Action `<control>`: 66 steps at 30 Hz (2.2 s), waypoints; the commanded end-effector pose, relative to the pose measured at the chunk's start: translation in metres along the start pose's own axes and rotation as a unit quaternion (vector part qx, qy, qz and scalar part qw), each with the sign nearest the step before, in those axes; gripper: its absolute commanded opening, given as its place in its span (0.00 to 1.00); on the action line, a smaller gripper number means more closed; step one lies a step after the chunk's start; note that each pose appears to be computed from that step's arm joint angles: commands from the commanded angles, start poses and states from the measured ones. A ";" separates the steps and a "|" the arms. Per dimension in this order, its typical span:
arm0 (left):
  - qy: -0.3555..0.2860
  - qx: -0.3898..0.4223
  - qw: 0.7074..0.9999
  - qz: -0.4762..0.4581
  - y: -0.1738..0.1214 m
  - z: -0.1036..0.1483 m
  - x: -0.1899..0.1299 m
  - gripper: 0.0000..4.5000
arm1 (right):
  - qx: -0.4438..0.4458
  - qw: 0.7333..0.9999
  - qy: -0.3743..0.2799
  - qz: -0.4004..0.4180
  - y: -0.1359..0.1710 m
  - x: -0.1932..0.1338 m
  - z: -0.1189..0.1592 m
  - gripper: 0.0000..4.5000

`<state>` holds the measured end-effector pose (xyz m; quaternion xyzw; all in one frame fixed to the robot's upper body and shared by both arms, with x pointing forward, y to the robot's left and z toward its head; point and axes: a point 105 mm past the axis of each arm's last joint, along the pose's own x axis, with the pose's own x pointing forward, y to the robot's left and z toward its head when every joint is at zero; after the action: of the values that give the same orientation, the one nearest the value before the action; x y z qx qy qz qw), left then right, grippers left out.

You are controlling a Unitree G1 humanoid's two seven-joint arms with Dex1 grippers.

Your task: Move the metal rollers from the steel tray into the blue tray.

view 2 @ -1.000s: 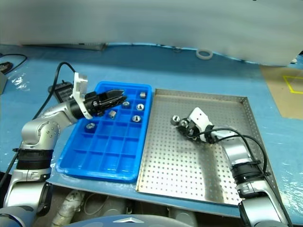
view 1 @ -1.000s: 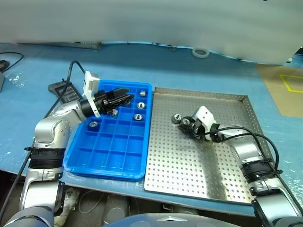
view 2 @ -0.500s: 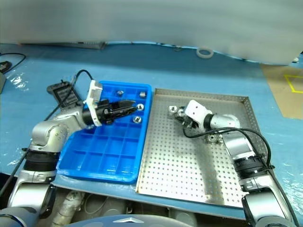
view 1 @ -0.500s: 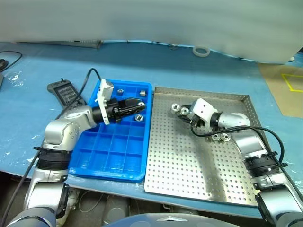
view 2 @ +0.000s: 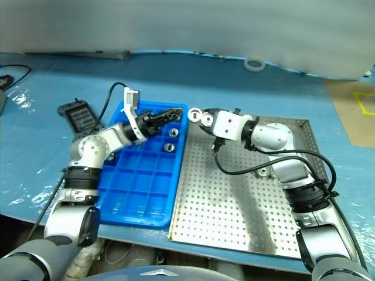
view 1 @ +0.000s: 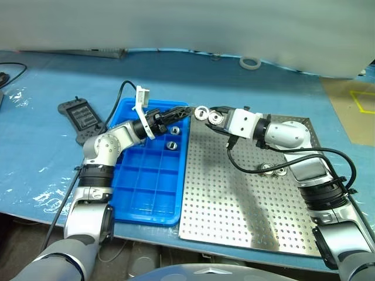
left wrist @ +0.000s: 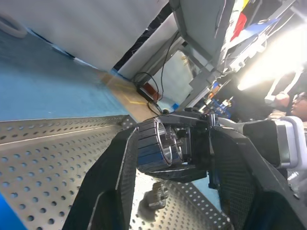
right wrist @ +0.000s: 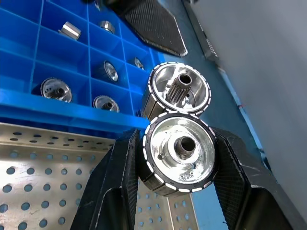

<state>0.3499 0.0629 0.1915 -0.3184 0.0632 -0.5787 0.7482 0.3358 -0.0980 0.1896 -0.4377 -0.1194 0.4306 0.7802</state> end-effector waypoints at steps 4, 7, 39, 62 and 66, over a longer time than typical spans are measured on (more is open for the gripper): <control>0.015 -0.003 1.000 -0.013 -0.006 -0.006 0.012 0.54 | -0.034 0.999 -0.032 -0.017 -0.014 -0.003 0.026 0.40; -0.005 0.002 1.000 -0.003 -0.004 -0.001 0.015 0.54 | -0.036 0.999 -0.034 -0.018 -0.015 -0.003 0.028 0.40; -0.035 -0.036 0.999 0.000 -0.003 -0.002 0.042 0.95 | -0.043 0.999 -0.024 -0.006 -0.013 -0.002 0.023 0.40; -0.018 -0.017 0.999 -0.027 -0.012 -0.006 0.036 0.54 | -0.046 0.999 -0.020 -0.013 -0.016 -0.001 0.021 0.40; -0.032 -0.021 0.999 -0.038 -0.014 0.002 0.032 0.46 | -0.046 0.999 -0.021 -0.014 -0.016 -0.001 0.021 0.40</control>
<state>0.3544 0.0323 0.1900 -0.3543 0.0736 -0.5726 0.7357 0.3343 -0.0921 0.2029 -0.4572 -0.1375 0.4312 0.7656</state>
